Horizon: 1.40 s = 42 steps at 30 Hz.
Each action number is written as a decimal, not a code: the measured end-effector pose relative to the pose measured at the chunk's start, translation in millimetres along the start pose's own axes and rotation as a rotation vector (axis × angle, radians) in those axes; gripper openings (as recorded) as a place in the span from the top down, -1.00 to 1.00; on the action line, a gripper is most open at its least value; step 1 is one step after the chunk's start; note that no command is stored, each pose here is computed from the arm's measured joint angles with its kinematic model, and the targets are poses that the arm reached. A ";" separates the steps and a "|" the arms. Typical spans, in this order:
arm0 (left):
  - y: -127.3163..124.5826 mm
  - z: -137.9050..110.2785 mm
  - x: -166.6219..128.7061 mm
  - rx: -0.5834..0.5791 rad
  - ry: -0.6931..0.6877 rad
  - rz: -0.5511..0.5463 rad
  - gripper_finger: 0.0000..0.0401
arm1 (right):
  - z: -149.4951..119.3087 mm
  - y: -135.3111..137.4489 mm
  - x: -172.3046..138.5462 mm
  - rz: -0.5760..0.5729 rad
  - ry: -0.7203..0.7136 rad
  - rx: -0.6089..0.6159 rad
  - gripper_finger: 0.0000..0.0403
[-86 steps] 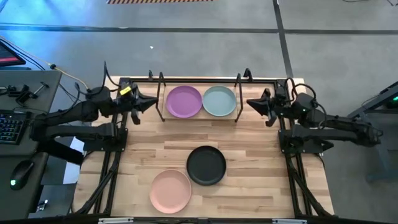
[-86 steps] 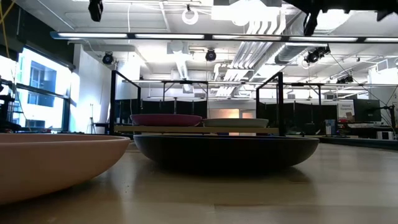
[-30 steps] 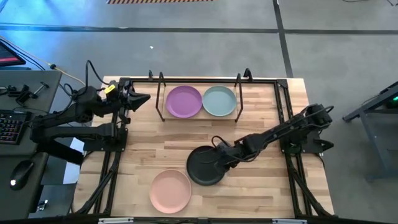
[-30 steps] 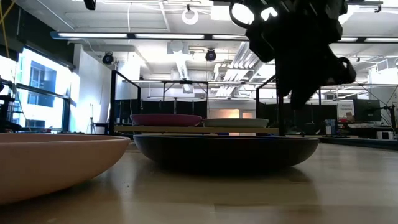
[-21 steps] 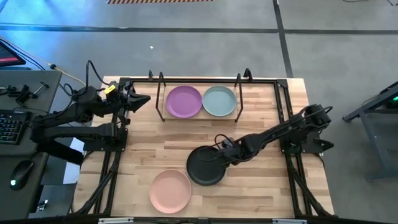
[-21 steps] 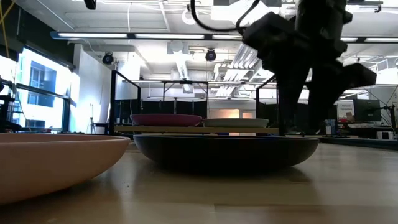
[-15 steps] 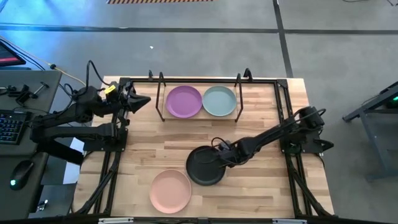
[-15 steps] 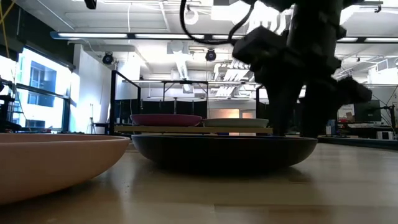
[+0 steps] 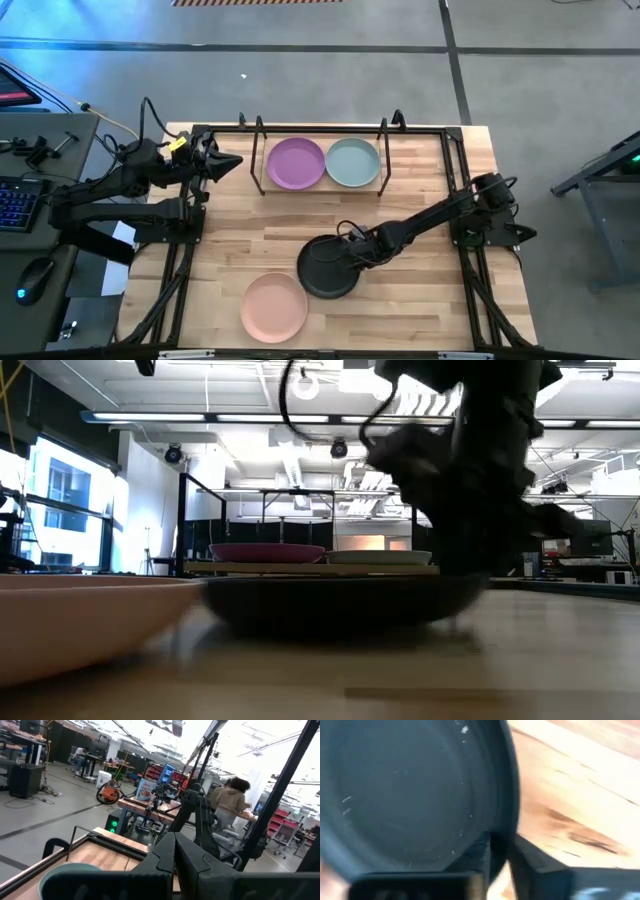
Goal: Place and stack plates onto a shelf
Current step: Stack the black plate on top of the purple plate on the shelf
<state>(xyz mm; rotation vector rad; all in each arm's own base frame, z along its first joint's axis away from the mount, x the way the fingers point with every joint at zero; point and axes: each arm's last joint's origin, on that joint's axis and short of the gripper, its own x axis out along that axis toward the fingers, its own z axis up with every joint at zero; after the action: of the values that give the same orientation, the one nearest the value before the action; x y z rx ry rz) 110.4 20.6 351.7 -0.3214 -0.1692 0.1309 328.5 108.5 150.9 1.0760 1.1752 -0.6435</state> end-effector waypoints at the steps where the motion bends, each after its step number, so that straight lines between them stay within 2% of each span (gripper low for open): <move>1: 0.0 0.0 0.0 -0.002 0.000 0.000 1.00 | 2.0 2.8 -4.0 0.034 -0.012 -0.015 0.91; 8: 0.0 0.0 0.0 -0.026 0.000 0.000 1.00 | 29.6 5.9 -49.3 0.172 -0.115 -0.028 0.98; 11: 0.0 0.0 0.0 -0.026 0.000 0.000 1.00 | 45.0 -0.4 -73.1 0.195 -0.178 -0.044 1.00; 14: 0.0 0.0 0.0 -0.025 0.000 0.000 1.00 | 60.2 -11.8 -89.7 0.167 -0.210 -0.040 1.00; 18: 0.0 -0.1 0.0 -0.026 0.001 0.000 1.00 | 65.9 -15.1 -99.4 0.201 -0.176 -0.066 0.98; 21: 0.0 -0.1 0.0 -0.026 0.001 0.000 1.00 | 55.4 -7.6 -94.4 0.246 -0.112 -0.099 0.94; 24: 0.0 -0.1 0.0 -0.026 0.001 0.000 1.00 | 35.9 -0.4 -82.5 0.242 -0.045 -0.070 0.83; 31: 0.3 -0.3 0.0 -0.025 0.001 0.006 1.00 | -5.5 16.4 -43.7 0.238 0.048 0.046 0.32; 36: 0.7 -0.2 0.0 -0.025 -0.003 0.021 1.00 | -11.6 21.3 -24.3 0.239 0.076 0.099 0.04; 38: 0.7 -0.1 -0.1 -0.025 -0.004 0.021 1.00 | -10.6 21.2 -22.6 0.228 0.067 0.116 0.01; 42: 0.7 -0.1 -0.1 -0.026 -0.004 0.022 1.00 | -12.3 24.8 -28.5 0.121 -0.008 0.136 0.00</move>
<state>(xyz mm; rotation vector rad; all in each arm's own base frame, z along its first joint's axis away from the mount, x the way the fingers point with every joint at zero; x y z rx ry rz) 110.3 21.2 351.4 -0.3490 -0.1715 0.1511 336.2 126.0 185.8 1.2484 1.0623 -0.6394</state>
